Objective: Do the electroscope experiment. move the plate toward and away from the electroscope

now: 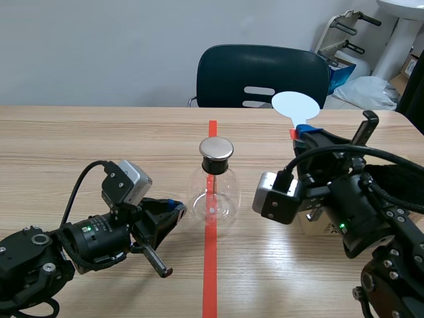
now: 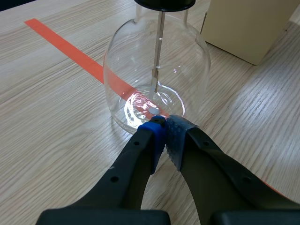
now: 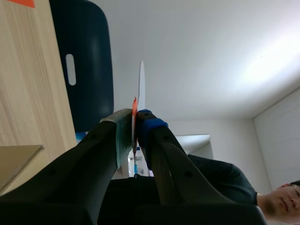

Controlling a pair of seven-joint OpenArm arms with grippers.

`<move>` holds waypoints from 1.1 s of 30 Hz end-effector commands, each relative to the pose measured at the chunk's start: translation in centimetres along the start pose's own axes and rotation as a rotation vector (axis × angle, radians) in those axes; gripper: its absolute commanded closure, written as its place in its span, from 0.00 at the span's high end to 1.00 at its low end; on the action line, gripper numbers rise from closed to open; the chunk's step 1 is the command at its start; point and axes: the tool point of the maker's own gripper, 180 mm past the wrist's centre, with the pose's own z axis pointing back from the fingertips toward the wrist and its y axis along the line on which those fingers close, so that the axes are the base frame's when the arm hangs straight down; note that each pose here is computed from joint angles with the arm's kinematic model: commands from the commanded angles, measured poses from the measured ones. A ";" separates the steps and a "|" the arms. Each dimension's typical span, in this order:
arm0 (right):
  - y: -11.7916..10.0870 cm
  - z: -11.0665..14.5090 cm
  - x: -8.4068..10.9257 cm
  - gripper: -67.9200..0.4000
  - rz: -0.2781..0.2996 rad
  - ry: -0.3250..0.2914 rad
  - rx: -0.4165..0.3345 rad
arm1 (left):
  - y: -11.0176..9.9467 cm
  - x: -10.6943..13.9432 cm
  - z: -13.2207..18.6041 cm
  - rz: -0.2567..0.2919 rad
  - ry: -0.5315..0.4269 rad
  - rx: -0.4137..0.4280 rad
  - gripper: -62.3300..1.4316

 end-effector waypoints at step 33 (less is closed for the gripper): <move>0.6 1.3 10.7 0.02 -0.046 -0.496 0.080 | -0.4 1.3 -0.4 0.000 -0.039 -0.010 0.08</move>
